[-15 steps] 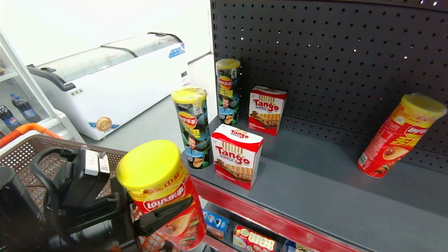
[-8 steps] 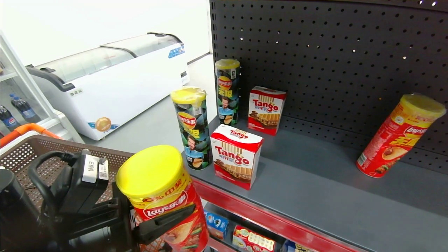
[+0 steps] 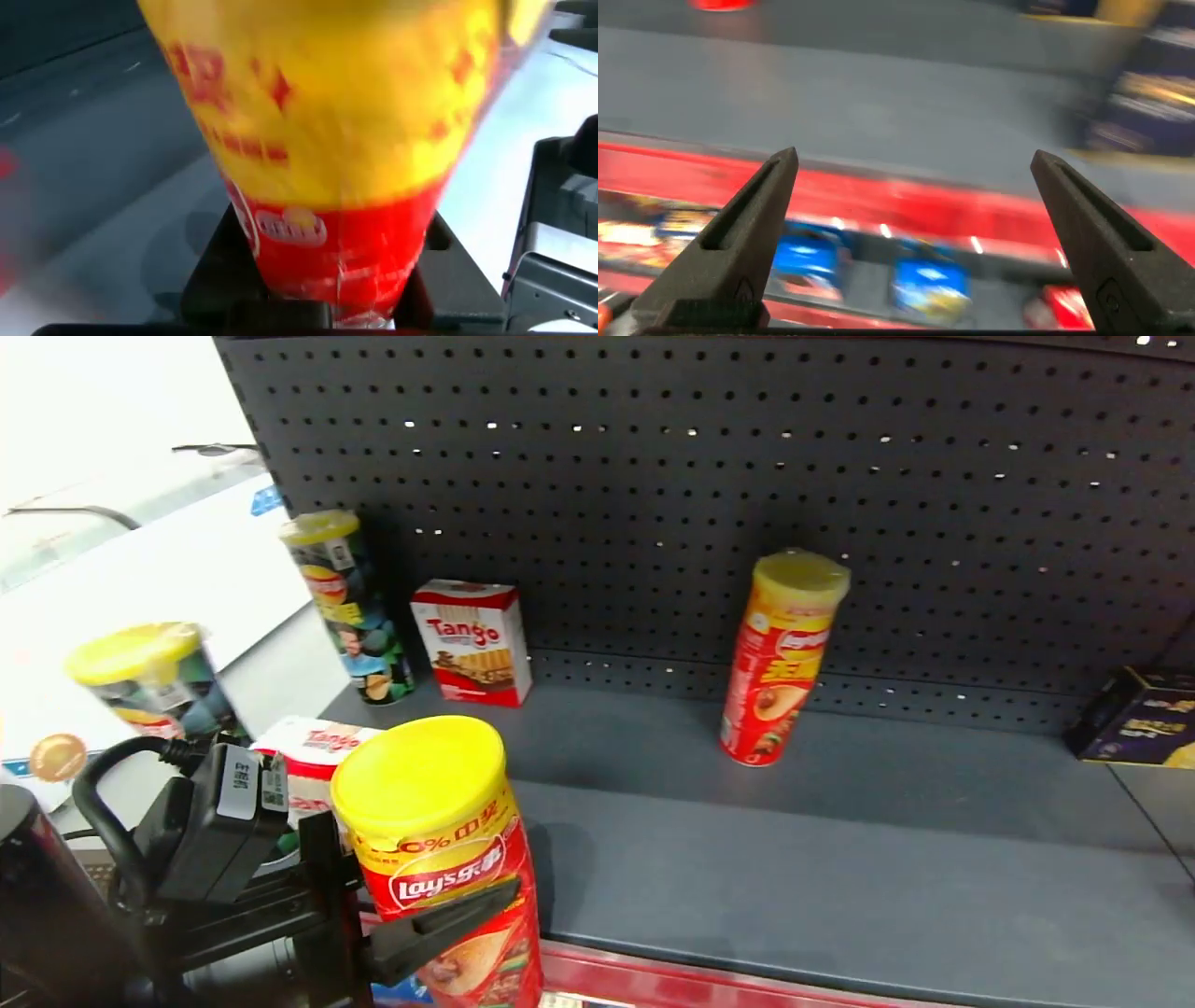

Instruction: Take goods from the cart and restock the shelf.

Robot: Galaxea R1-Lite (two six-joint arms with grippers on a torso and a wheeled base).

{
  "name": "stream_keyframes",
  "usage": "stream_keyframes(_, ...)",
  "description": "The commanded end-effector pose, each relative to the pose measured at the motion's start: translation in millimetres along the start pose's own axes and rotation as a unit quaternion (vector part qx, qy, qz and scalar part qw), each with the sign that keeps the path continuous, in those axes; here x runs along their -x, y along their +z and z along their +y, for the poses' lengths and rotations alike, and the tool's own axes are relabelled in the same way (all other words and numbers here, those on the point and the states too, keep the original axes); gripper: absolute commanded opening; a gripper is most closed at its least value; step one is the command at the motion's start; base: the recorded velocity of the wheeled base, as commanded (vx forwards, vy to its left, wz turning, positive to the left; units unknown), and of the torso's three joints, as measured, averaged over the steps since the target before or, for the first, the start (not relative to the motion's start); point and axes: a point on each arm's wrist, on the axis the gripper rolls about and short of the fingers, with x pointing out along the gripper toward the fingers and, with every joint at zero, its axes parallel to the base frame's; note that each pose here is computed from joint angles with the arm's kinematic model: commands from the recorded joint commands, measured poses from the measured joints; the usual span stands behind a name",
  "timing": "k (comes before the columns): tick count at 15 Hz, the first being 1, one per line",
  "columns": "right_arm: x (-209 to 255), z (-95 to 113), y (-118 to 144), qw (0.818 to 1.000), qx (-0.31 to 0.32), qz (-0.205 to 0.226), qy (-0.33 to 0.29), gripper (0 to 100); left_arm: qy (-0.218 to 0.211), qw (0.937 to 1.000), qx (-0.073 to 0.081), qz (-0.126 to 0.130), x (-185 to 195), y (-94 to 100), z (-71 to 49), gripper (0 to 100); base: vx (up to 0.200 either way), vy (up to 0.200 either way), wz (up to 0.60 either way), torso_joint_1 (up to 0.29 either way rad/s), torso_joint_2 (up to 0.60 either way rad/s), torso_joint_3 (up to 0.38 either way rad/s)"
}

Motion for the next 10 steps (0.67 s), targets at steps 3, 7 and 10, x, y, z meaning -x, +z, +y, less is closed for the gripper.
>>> stream_keyframes(3, -0.1, 0.0, 0.0, 1.000, 0.000, 0.001, 0.000, 100, 0.002, 1.0000, 0.000, -0.001, -0.7, 0.5, 0.8, 0, 0.000, 0.000, -0.40, -0.002, 0.00, 0.003)
stream_keyframes(7, -0.1, 0.0, 0.0, 1.000, 0.000, 0.001, 0.000, 100, 0.008, 1.0000, 0.000, -0.001, -0.5, 1.2, 2.2, 0, 0.000, 0.000, 0.00, 0.000, 0.00, 0.000)
stream_keyframes(10, -0.1, 0.0, 0.1, 1.000, 0.000, 0.000, 0.000, 100, 0.008, 0.9999, -0.003, -0.008, -1.4, 4.7, 3.0, 0, 0.000, 0.000, 0.00, 0.000, 0.00, 0.000)
